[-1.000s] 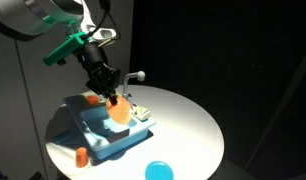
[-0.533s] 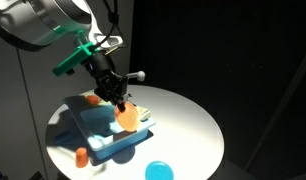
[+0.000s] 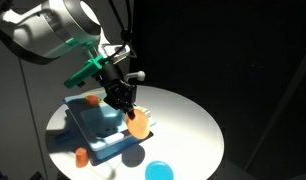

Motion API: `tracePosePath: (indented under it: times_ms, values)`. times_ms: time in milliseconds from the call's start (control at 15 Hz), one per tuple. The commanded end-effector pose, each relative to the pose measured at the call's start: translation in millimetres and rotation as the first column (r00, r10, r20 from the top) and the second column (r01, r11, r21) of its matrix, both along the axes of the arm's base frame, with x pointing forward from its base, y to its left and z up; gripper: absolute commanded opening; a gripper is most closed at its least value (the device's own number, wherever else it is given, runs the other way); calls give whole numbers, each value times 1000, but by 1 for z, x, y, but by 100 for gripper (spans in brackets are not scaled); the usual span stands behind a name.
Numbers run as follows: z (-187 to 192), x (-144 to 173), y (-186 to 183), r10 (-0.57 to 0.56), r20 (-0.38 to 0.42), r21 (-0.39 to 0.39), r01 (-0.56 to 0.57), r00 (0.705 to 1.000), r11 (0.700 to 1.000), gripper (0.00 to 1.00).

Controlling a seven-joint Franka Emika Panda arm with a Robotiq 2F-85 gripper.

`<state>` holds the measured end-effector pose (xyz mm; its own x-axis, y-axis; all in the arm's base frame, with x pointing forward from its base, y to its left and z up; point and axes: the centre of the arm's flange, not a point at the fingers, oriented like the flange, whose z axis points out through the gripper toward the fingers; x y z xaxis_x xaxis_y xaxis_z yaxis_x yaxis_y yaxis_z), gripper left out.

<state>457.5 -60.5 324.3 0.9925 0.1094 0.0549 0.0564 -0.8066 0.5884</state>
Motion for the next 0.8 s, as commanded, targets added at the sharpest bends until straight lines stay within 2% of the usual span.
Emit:
tracePosePath:
  times_ms: [0,733]
  values:
    - [-15,6,-20,-21,30,-6,21,999,1000,1]
    - [-45,1,-47,-69,37,12,68,997,998,1]
